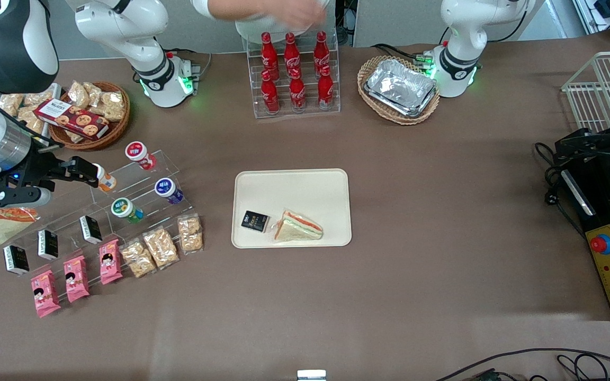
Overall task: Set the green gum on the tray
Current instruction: 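Move the right gripper down over the green-lidded gum jar on the rack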
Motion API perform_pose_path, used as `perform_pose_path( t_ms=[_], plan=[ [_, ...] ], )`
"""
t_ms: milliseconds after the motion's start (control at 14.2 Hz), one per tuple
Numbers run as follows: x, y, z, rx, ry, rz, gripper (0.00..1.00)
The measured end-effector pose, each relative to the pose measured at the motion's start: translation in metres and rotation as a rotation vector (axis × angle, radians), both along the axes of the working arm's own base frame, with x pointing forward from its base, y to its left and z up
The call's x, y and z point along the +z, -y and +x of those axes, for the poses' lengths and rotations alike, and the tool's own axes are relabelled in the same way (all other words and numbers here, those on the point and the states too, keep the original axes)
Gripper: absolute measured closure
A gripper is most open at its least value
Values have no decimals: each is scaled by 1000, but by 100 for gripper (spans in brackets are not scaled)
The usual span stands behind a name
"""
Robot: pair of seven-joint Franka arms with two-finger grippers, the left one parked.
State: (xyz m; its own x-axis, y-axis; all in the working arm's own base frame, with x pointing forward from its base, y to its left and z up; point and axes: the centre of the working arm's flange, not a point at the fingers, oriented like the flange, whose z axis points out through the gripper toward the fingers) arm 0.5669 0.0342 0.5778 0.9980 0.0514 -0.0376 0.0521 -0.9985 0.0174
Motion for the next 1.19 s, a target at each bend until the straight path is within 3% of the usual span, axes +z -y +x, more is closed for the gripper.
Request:
perform_pose_path(
  t_ms=[351,842,1193],
  plan=[
    [-2,0,1,6,-3,0,0],
    [-21,10,11,161,0,5,0],
    [-62,21,-2,169,59,6,0]
  ],
)
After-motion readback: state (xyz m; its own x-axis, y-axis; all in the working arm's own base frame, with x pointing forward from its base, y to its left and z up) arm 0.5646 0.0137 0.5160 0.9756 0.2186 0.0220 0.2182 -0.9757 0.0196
